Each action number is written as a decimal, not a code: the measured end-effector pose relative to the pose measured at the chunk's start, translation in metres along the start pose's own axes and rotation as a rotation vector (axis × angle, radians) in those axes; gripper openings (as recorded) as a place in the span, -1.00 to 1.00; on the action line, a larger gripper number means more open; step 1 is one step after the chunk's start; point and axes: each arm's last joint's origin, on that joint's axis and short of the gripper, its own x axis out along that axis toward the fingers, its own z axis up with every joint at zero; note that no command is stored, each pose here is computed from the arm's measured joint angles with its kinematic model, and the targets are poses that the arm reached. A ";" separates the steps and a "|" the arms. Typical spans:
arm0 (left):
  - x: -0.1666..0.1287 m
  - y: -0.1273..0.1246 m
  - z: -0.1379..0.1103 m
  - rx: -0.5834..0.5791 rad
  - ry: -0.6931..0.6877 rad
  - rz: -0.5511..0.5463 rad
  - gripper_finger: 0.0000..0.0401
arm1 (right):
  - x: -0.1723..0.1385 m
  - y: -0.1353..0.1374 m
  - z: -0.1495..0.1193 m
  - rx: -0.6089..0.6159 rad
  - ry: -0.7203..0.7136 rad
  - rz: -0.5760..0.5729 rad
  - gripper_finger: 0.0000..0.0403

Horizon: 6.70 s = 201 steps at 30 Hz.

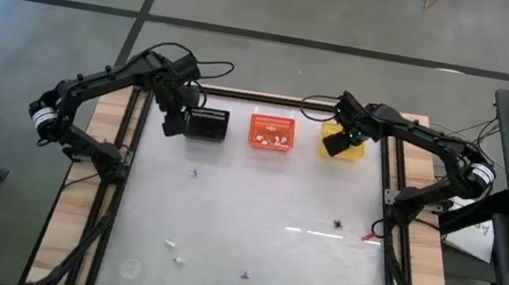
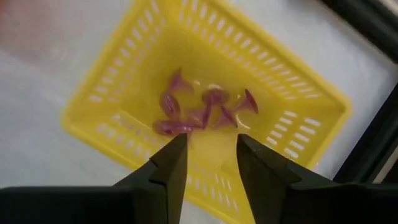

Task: Sort Halloween decoration
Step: Put the top skeleton toy into the orange bin, then put the bottom witch hat toy into the yellow bin

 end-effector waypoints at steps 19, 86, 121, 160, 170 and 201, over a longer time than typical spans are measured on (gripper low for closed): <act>0.054 -0.070 -0.017 0.140 0.197 -0.268 -0.58 | -0.057 0.002 0.038 0.077 -0.173 0.050 -0.34; 0.123 -0.274 -0.089 0.513 0.068 -0.380 -0.30 | -0.141 0.158 -0.107 0.174 0.002 0.151 -0.33; 0.128 -0.289 -0.069 0.611 0.086 -0.388 -0.99 | -0.141 0.158 -0.108 0.158 -0.026 0.139 -0.33; 0.074 -0.047 0.127 0.333 -0.422 -0.250 -0.99 | -0.113 0.148 -0.106 0.177 -0.176 -0.036 -0.33; 0.092 -0.008 0.166 0.308 -0.371 -0.296 -0.99 | -0.104 0.137 -0.092 0.161 -0.166 -0.091 -0.33; 0.095 0.019 0.217 0.301 -0.163 -0.420 -0.49 | -0.096 0.130 -0.085 0.163 -0.174 -0.139 -0.33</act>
